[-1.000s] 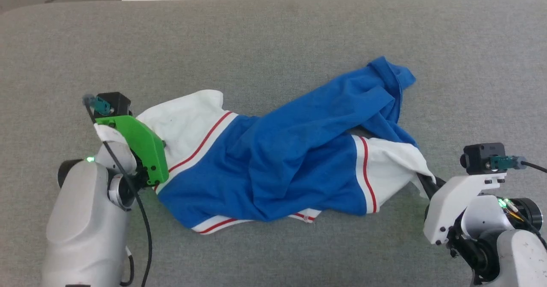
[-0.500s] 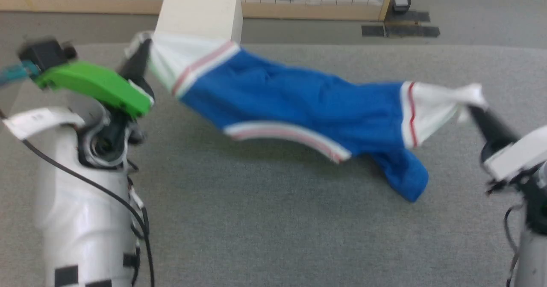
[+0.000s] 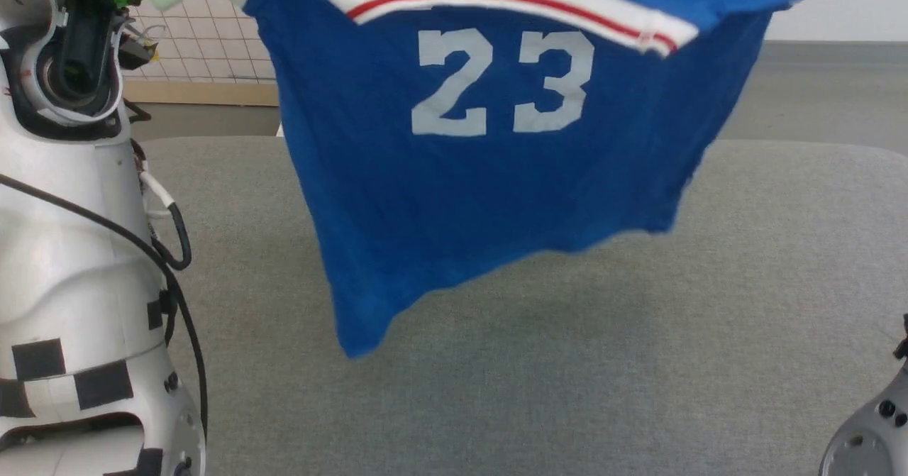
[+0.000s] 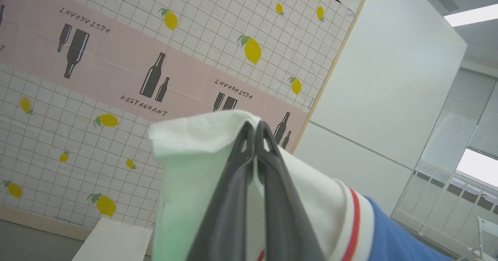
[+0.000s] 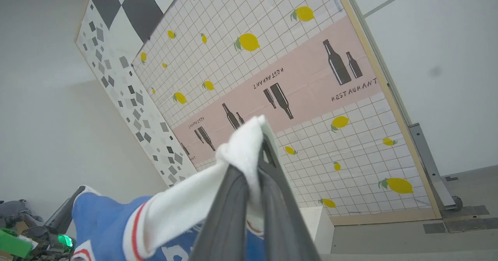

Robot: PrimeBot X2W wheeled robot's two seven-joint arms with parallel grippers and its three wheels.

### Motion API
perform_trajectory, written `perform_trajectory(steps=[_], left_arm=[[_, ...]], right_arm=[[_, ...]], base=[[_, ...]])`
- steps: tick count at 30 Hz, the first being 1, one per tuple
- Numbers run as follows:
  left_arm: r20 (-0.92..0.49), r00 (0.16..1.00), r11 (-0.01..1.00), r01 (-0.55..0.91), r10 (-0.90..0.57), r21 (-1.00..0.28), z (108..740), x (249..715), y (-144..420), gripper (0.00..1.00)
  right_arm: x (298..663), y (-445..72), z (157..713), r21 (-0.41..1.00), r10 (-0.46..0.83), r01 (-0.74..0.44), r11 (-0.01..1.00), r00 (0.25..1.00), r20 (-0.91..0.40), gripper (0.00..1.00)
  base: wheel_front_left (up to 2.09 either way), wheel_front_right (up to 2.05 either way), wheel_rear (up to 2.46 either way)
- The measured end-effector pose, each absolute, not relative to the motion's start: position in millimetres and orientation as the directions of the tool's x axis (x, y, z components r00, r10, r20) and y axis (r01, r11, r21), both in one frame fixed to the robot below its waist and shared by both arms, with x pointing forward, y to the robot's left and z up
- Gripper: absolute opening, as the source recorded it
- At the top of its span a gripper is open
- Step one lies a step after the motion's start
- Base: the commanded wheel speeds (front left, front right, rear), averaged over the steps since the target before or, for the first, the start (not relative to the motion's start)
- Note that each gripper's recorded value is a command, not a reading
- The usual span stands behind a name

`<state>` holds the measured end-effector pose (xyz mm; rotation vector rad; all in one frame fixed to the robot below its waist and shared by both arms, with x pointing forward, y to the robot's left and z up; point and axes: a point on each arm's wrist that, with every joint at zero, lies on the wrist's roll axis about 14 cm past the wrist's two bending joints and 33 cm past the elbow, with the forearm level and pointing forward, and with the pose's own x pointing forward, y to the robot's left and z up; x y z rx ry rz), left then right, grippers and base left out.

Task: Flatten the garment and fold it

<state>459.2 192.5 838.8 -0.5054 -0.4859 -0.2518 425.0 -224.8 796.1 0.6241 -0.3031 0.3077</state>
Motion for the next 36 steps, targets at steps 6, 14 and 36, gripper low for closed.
perform_trajectory(steps=[6,14,36], left_arm=[[0.372,0.924,0.888,0.246,-0.092,-0.39,805.2,484.5,202.6,0.0],[0.209,0.977,0.948,0.107,-0.044,-0.3,762.2,538.9,218.6,0.0],[0.21,0.978,0.969,0.037,0.016,-0.245,669.9,684.3,225.3,0.0]], right_arm=[[451.2,-227.2,772.6,0.558,0.201,-0.3,0.773,0.951,0.234,0.0],[510.1,-218.9,753.1,0.546,0.199,-0.228,0.806,0.974,0.112,0.0],[683.6,-205.7,677.8,0.518,0.062,-0.113,0.848,0.991,0.115,0.0]], base=[[0.0,0.0,0.0],[0.0,0.0,0.0],[0.0,0.0,0.0]])
